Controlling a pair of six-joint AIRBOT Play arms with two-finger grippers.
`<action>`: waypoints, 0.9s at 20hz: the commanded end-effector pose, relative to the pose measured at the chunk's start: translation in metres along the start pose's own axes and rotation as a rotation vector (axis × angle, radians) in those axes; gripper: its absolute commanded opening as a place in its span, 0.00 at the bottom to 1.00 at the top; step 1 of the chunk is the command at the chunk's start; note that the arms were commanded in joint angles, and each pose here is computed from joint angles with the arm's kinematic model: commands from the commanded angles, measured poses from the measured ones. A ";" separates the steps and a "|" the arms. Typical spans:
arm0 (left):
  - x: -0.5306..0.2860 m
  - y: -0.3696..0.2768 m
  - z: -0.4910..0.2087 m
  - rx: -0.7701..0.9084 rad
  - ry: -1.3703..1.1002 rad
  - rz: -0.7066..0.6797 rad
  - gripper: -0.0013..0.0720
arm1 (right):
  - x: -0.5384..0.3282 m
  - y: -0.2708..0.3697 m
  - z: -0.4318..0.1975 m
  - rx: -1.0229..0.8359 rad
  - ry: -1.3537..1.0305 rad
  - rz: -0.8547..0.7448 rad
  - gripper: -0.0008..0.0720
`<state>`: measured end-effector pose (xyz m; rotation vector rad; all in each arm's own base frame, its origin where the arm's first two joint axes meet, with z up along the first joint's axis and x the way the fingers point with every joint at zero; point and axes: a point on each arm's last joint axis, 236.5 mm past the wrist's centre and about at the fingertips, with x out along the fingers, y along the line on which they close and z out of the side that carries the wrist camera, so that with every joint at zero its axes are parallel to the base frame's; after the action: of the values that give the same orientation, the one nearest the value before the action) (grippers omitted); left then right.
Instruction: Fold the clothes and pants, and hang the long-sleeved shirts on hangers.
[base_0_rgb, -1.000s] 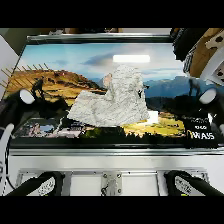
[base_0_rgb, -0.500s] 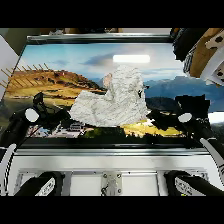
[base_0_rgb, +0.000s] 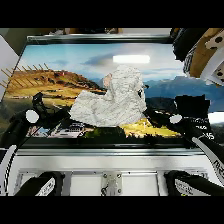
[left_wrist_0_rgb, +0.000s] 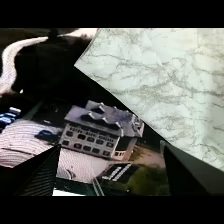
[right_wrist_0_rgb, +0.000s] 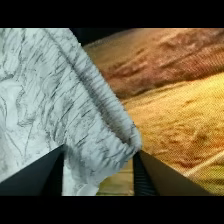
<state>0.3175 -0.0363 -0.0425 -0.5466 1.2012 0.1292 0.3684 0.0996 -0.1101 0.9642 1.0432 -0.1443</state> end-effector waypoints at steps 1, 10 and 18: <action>0.005 0.001 0.001 -0.025 0.001 0.004 0.96 | 0.003 -0.003 0.001 0.000 -0.008 -0.010 0.35; 0.059 0.006 -0.014 -0.257 0.121 0.012 0.96 | 0.003 -0.003 -0.005 -0.001 0.018 -0.009 0.05; 0.090 -0.012 0.008 -0.455 0.061 -0.094 0.96 | 0.002 -0.003 -0.009 -0.054 0.037 -0.010 0.05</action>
<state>0.3495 -0.0606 -0.1133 -0.9473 1.2530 0.2884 0.3632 0.1035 -0.1153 0.9444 1.0728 -0.1287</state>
